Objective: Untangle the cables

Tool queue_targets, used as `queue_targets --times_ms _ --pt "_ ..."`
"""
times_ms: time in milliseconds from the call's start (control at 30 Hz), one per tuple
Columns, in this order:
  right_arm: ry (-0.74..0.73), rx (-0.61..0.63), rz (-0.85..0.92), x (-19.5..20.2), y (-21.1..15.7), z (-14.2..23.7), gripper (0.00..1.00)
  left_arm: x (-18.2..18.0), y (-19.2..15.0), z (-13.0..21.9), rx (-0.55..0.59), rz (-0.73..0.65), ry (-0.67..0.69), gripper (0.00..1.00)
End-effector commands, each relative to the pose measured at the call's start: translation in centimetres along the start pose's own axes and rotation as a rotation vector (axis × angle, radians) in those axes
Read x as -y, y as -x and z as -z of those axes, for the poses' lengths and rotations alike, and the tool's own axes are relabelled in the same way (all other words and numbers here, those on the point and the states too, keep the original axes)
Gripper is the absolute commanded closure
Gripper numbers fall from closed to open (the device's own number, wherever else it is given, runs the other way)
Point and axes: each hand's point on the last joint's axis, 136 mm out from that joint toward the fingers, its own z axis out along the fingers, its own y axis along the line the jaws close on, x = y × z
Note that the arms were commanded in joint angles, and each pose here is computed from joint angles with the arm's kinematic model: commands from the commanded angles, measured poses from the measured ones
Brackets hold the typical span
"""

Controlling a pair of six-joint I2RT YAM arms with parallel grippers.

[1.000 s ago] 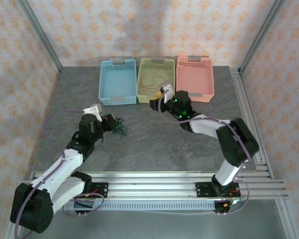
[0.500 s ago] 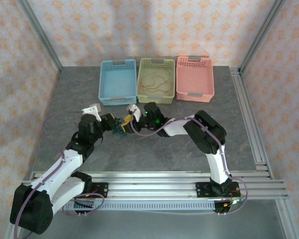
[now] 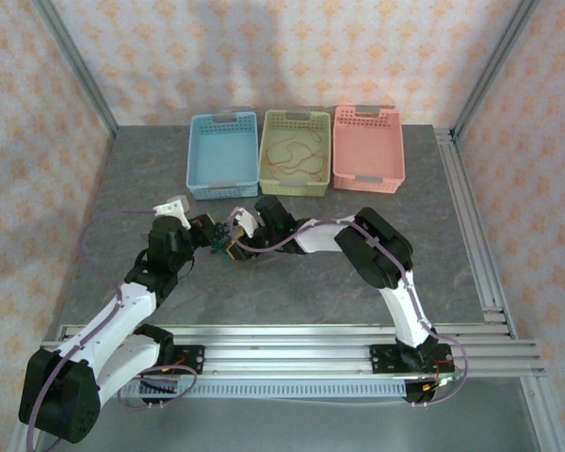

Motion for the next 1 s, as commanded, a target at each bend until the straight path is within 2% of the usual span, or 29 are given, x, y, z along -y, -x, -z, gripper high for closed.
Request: queue_targets --times_ms 0,200,367,600,900,933,967 --pt "-0.017 -0.062 -0.018 0.3 -1.8 -0.7 0.63 -0.4 -0.1 0.2 0.002 -0.01 0.024 1.0" --pt "-0.08 -0.073 -0.011 1.2 -1.9 -0.5 0.8 -0.5 0.0 0.2 0.003 -0.008 0.031 1.0" --pt "-0.161 -0.032 0.015 2.2 -0.8 0.7 1.0 -0.8 0.0 0.3 0.005 -0.004 0.045 1.0" --pt "-0.241 0.136 -0.043 4.2 1.1 4.5 1.0 -2.3 0.1 0.6 0.027 0.021 0.125 1.0" --pt "-0.254 0.197 -0.022 4.3 1.9 5.7 1.0 -2.2 0.2 0.6 0.031 0.02 0.121 1.0" --pt "-0.239 0.203 -0.018 4.0 1.9 5.6 0.95 -2.2 0.1 0.6 0.029 0.018 0.12 1.0" --pt "-0.213 0.207 -0.022 3.7 1.9 5.3 0.81 -2.1 0.1 0.6 0.029 0.019 0.117 1.0"
